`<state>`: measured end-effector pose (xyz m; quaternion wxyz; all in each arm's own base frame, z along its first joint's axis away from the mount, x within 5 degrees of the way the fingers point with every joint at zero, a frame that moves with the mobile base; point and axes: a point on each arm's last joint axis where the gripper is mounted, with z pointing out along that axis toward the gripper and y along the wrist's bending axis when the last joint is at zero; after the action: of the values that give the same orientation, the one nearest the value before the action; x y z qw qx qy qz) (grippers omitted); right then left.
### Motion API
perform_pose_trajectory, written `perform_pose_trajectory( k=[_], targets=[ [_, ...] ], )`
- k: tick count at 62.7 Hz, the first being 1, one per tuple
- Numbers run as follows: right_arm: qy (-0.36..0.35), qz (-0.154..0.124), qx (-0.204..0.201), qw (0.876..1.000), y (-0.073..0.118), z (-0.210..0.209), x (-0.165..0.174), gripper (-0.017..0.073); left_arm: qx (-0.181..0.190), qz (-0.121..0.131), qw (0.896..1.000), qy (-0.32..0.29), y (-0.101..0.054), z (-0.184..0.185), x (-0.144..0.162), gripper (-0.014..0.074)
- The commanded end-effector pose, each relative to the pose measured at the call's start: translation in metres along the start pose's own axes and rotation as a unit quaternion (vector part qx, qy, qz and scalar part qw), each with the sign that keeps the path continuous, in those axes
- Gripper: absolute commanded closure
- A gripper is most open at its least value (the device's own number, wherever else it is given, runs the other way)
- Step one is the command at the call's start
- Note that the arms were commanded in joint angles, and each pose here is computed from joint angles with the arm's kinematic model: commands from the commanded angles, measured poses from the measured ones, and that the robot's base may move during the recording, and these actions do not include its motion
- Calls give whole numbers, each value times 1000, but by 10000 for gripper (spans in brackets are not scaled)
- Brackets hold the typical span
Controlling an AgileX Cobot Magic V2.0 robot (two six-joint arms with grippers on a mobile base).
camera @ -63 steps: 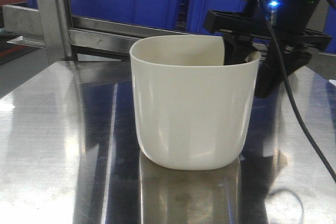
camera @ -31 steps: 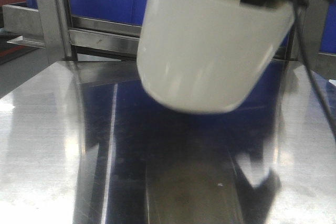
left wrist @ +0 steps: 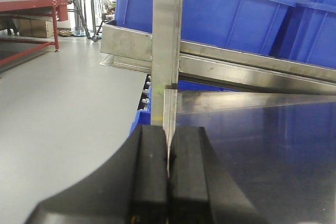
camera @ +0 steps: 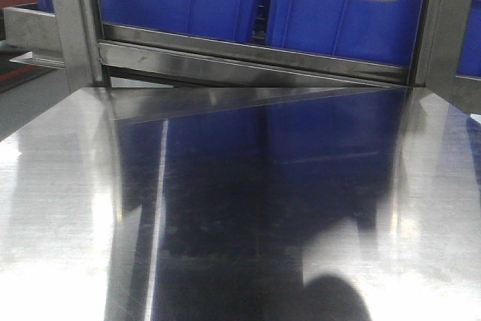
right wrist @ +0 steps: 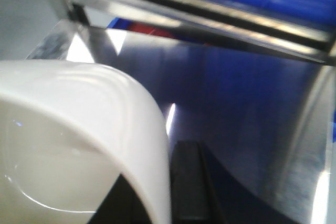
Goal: Move white bin to right shelf second layer
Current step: 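Lift the white bin off the table with the right gripper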
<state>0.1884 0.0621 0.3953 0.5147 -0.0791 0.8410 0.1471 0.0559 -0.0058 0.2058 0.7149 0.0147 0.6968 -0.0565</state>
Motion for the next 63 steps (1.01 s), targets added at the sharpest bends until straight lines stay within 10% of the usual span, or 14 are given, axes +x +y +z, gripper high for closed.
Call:
perform_pose_trajectory(
  k=[1,21,63],
  targets=[
    [-98,6,16,995,-7,-30,-5,504,1,-10,1000,-26,1,1,5,509],
    [-138,14,40,990,-18,-57,51,504,1,-10,1000,-26,1,1,5,509],
    [-143,13,39,989,-17,-61,53,504,1,-10,1000,-26,1,1,5,509]
  ],
)
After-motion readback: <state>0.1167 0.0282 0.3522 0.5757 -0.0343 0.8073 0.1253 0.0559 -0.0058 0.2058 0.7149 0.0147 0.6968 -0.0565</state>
